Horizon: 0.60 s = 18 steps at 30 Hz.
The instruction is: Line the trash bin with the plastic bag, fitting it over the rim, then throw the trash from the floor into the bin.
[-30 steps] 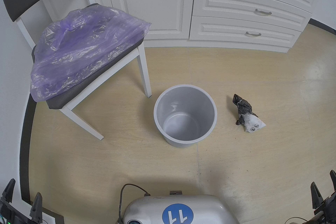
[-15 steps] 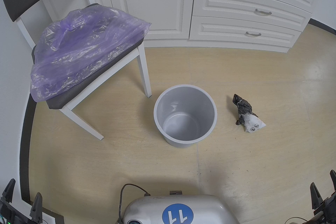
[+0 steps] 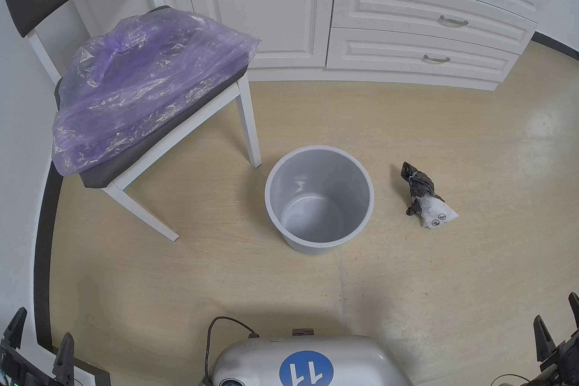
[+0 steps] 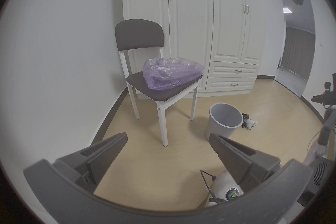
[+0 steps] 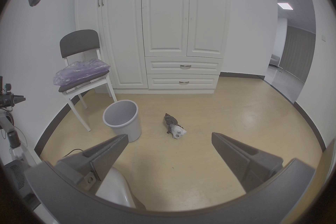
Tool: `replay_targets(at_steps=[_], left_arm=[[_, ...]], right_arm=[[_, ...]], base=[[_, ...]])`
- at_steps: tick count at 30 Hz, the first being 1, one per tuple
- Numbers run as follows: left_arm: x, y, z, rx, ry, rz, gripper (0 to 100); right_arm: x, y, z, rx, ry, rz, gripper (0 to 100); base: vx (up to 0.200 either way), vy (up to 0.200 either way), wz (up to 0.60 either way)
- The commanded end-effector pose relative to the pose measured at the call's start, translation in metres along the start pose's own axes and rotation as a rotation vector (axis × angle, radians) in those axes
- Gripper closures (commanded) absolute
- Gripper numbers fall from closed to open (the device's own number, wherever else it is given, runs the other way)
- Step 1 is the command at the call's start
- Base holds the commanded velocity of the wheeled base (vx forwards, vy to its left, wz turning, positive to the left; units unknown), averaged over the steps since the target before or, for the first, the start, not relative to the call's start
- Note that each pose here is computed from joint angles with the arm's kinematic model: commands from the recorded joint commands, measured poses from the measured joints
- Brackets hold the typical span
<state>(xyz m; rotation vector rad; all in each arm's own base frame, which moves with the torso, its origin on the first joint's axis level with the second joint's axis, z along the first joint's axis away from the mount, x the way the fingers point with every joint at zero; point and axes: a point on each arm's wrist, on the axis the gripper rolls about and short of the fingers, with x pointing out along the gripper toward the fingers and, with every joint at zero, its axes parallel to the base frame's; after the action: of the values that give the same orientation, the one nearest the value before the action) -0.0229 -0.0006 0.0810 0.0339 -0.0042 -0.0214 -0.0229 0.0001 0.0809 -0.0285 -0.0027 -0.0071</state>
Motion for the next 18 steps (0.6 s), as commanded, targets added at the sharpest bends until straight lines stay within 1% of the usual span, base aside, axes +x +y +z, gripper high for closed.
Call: replay_targets(at_steps=[1,14,17,18], left_arm=[[0.0001,-0.0002,-0.0052,0.000,0.001,0.002,0],[0.0001,-0.0002,-0.0052,0.006,0.001,-0.002,0],[0.0001,-0.0001,-0.0055,-0.008,0.004,0.003,0],[0.0001,0.0001,-0.0052,-0.034,0.006,0.012,0]], right_arm=[[0.0001,0.0001,-0.0052,-0.001,0.001,-0.001,0],[0.0001,0.0002,-0.0052,-0.008,0.001,0.001,0],[0.0001,0.0002,-0.0051,0.002,0.000,0.002,0],[0.0001,0.0001,-0.0051,0.021,0.000,-0.002,0]], base=[[0.000,0.000,0.00],[0.000,0.000,0.00],[0.000,0.000,0.00],[0.000,0.000,0.00]])
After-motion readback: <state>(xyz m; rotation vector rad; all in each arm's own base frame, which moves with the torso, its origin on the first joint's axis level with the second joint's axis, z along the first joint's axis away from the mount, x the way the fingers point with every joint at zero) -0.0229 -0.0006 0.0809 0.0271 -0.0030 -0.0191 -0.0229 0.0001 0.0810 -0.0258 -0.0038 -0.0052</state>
